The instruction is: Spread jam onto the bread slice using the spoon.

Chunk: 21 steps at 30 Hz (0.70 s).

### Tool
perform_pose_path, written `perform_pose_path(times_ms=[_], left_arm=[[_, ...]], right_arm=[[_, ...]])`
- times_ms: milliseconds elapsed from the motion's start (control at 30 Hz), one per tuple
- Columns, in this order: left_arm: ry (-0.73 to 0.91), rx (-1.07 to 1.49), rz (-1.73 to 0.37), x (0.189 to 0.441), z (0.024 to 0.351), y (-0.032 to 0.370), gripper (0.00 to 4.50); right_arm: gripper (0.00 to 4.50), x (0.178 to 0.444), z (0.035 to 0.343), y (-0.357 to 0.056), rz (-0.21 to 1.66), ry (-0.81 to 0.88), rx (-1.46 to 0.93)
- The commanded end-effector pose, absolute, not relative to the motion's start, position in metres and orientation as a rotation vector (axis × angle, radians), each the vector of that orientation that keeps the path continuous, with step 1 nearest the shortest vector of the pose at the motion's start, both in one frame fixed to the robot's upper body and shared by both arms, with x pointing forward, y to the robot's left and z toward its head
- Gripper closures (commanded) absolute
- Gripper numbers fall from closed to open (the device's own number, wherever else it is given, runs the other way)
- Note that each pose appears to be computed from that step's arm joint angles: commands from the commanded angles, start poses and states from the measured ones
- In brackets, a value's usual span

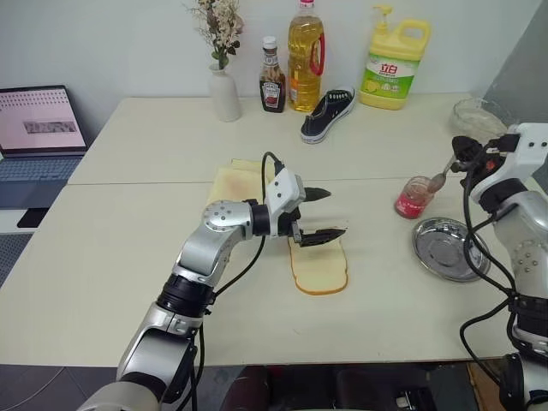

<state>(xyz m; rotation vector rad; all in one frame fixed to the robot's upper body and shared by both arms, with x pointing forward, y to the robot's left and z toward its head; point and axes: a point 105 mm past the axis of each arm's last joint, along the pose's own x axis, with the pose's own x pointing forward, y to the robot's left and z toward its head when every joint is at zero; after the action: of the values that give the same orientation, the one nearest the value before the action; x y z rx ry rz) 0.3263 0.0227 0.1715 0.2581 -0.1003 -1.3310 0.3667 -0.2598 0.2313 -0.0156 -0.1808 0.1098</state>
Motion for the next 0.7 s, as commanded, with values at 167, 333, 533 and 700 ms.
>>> perform_pose_path(times_ms=[167, 333, 533, 700], left_arm=[[-0.179, 0.274, -1.301, 0.325, 0.192, 0.028, 0.0], [-0.181, 0.274, -1.294, 0.325, 0.192, 0.029, 0.0], [-0.181, 0.274, -1.281, 0.325, 0.193, 0.031, 0.0], [-0.181, 0.272, -1.276, 0.323, 0.194, 0.032, 0.0]], right_arm=[[4.47, 0.376, 0.242, -0.253, 0.122, -0.27, -0.069], [4.47, 0.382, 0.233, -0.247, 0.13, -0.262, -0.105], [4.47, 0.384, 0.207, -0.24, 0.133, -0.241, -0.185], [4.47, 0.385, 0.191, -0.239, 0.113, -0.226, -0.19]])
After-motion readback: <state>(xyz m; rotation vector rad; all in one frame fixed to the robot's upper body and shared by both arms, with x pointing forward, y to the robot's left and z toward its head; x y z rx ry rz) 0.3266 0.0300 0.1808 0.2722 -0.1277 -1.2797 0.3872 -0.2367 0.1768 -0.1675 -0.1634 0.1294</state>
